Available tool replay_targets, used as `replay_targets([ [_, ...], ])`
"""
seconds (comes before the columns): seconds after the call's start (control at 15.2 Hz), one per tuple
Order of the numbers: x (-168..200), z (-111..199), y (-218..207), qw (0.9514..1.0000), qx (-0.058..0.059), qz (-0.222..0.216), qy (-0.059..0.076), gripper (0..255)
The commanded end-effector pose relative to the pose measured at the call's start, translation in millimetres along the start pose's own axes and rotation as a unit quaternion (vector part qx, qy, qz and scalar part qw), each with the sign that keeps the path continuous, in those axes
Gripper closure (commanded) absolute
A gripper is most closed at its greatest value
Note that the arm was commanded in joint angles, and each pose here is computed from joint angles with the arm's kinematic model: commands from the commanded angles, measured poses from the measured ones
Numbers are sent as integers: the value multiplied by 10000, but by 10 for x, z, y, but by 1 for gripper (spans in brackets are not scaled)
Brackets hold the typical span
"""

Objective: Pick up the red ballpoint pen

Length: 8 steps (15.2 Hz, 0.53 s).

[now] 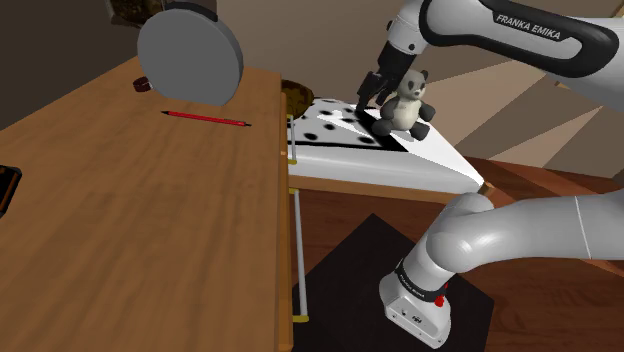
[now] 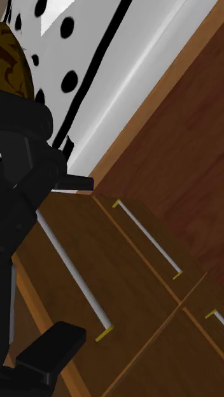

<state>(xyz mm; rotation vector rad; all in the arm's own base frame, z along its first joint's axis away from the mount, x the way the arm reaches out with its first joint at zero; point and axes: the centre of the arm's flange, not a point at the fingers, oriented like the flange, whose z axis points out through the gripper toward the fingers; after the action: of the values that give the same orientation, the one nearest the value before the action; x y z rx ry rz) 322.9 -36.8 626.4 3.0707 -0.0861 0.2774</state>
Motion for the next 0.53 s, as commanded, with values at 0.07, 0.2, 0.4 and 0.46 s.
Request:
replay_targets([
  [0.07, 107, 8, -83, 9998, 28, -168, -38, 0],
  [0.2, 312, 24, -259, 9986, 84, -505, -113, 0],
  [0.4, 595, 50, -549, 9945, 168, -1008, -226, 0],
  [0.46, 682, 59, -652, 9925, 196, -1175, -263, 0],
])
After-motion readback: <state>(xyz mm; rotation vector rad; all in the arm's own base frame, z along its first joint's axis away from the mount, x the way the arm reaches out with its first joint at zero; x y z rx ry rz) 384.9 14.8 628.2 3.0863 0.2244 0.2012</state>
